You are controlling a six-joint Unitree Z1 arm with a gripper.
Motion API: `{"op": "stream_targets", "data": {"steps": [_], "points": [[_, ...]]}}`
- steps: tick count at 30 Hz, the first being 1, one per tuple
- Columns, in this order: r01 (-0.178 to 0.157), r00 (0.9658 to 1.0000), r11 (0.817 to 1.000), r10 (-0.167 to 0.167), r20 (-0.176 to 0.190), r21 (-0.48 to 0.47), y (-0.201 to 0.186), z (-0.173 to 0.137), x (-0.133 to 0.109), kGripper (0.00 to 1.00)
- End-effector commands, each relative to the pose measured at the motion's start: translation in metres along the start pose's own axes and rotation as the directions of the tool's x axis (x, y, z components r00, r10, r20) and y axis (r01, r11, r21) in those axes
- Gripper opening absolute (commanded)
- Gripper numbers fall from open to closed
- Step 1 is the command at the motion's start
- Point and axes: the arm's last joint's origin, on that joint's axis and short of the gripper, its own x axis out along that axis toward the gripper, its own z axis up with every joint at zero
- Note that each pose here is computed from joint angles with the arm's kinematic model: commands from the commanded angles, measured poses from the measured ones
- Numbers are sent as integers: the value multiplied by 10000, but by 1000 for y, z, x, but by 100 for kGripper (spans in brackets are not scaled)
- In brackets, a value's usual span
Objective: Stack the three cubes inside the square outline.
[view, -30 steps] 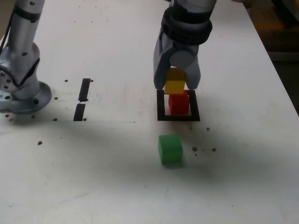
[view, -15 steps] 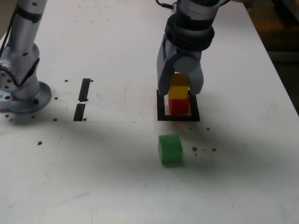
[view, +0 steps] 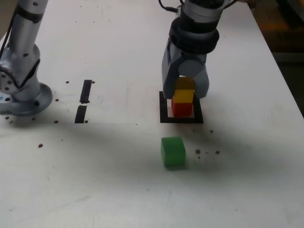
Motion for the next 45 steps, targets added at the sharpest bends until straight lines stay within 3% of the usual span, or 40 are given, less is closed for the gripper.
{"op": "stream_targets", "data": {"steps": [1, 9, 21, 27, 30, 35, 39, 42, 45], "points": [[-14, 10000, 10000, 14, -76, -7, 1, 1, 2, 36], [94, 9996, 10000, -95, -257, -22, 5, 1, 10, 49], [106, 9999, 9999, -106, 4, 106, 5, 3, 9, 59], [92, 10000, 9999, -93, 18, 129, 5, 2, 8, 88], [59, 9999, 9999, -61, 111, 128, 6, 0, 5, 98], [-40, 9990, 9998, 32, 456, 173, 6, -12, -11, 100], [-106, 9958, 9991, 68, 914, 407, -2, -32, -30, 100], [-17, 9925, 9968, -80, 1218, 799, -18, -44, -40, 99], [131, 9922, 9938, -266, 1221, 1105, -39, -50, -41, 99]]}}
